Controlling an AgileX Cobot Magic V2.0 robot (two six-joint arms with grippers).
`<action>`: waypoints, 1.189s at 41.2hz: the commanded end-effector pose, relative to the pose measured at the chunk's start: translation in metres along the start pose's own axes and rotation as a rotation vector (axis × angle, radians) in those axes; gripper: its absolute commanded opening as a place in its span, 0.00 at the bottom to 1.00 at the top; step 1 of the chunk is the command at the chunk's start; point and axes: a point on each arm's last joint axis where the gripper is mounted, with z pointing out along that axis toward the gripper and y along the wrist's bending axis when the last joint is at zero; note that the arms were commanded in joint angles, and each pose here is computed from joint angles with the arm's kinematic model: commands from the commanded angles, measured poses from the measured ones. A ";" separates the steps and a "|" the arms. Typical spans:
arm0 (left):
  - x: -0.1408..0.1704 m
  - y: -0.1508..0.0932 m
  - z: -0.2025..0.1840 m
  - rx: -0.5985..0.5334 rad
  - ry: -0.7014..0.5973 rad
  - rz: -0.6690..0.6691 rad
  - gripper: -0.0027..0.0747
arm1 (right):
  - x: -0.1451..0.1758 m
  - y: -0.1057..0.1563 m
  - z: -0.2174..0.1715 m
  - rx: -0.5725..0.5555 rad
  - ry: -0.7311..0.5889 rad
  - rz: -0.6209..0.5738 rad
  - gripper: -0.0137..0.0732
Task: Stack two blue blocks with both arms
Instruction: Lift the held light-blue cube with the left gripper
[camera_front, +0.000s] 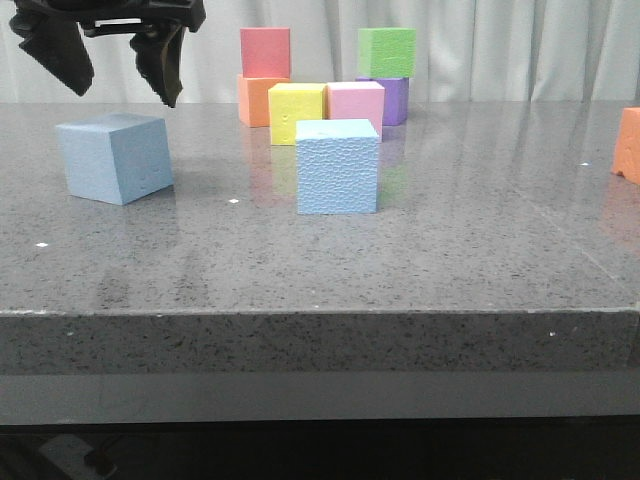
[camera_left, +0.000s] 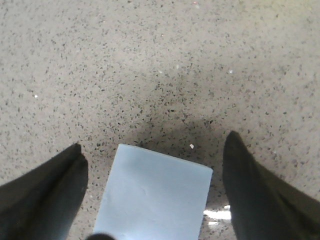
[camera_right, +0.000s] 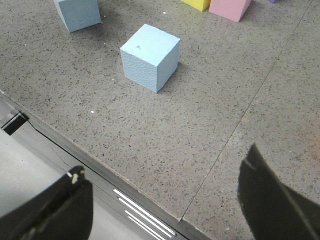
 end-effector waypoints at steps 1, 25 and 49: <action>-0.011 0.003 -0.025 0.012 -0.103 0.045 0.73 | -0.012 -0.001 -0.007 0.016 -0.096 -0.013 0.85; -0.002 0.009 0.021 0.196 0.069 0.047 0.71 | -0.012 -0.001 -0.007 0.016 -0.096 -0.013 0.85; -0.043 0.002 -0.052 0.184 -0.039 0.141 0.44 | -0.012 -0.001 -0.007 0.016 -0.096 -0.013 0.85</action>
